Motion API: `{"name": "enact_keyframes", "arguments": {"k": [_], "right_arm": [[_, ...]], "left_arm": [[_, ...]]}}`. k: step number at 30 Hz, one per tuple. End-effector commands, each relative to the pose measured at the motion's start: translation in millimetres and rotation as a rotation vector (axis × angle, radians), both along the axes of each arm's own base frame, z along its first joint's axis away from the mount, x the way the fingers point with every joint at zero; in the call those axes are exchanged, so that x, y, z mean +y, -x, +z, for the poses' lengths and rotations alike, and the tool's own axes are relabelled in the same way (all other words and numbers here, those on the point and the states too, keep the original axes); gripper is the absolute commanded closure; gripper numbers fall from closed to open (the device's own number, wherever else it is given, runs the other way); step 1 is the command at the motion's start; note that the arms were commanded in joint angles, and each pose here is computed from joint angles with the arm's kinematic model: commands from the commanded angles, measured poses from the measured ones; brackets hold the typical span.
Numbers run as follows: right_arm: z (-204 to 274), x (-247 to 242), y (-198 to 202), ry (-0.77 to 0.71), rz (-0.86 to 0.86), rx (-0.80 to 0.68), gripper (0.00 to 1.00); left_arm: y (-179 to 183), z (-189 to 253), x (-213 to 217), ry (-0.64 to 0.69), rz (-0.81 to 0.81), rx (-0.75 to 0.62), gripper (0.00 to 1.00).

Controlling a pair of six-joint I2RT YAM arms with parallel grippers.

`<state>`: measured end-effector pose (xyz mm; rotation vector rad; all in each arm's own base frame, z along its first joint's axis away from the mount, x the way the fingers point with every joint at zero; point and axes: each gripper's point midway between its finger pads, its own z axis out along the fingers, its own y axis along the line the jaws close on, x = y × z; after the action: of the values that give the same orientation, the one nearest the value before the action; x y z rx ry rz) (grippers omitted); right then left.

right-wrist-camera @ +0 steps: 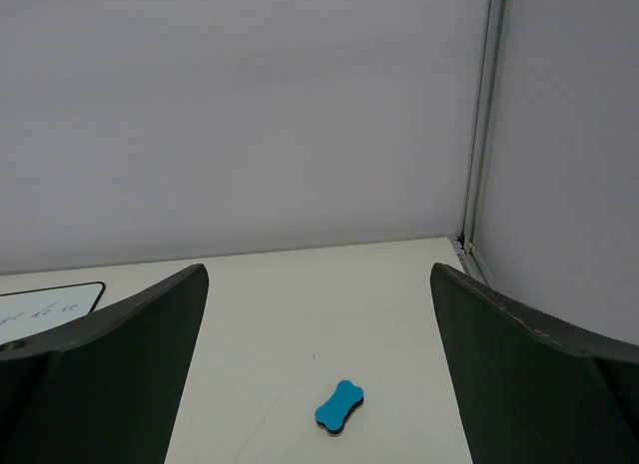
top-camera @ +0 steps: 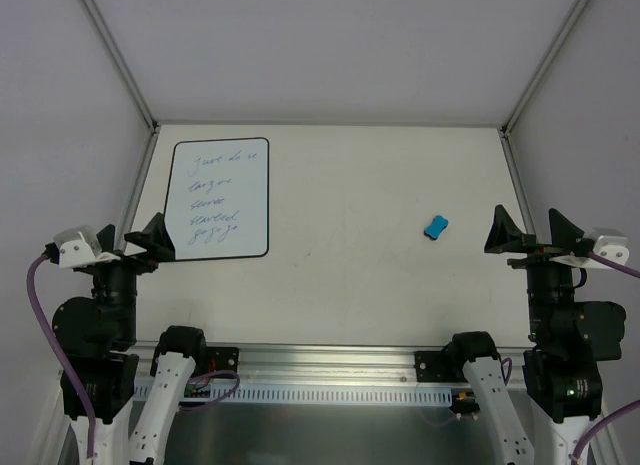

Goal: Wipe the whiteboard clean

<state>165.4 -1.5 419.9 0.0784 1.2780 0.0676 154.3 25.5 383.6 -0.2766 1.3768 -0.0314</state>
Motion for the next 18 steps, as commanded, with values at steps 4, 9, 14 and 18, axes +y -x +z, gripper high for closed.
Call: {"name": "enact_keyframes", "arguments": {"k": [4,9,14,18], "right_arm": [[0.1,9.8,-10.1,-0.039,0.050,0.001,0.01],[-32.5,55.0,-31.7,0.001,0.282,0.146,0.01],[-71.3,70.8,-53.9,-0.096,0.344,0.333,0.01],[-96.4,77.5,-60.5,-0.135,0.368,0.407,0.01]], "left_arm": [[-27.2,-18.2,-20.0,0.027,-0.095,0.081,0.01],[-58.1,-56.4,-40.8,0.078,-0.180,0.247,0.01],[-95.5,-104.7,-60.0,0.193,-0.223,0.457,0.01],[-123.5,-140.2,-72.1,0.268,-0.229,0.622,0.01]]}}
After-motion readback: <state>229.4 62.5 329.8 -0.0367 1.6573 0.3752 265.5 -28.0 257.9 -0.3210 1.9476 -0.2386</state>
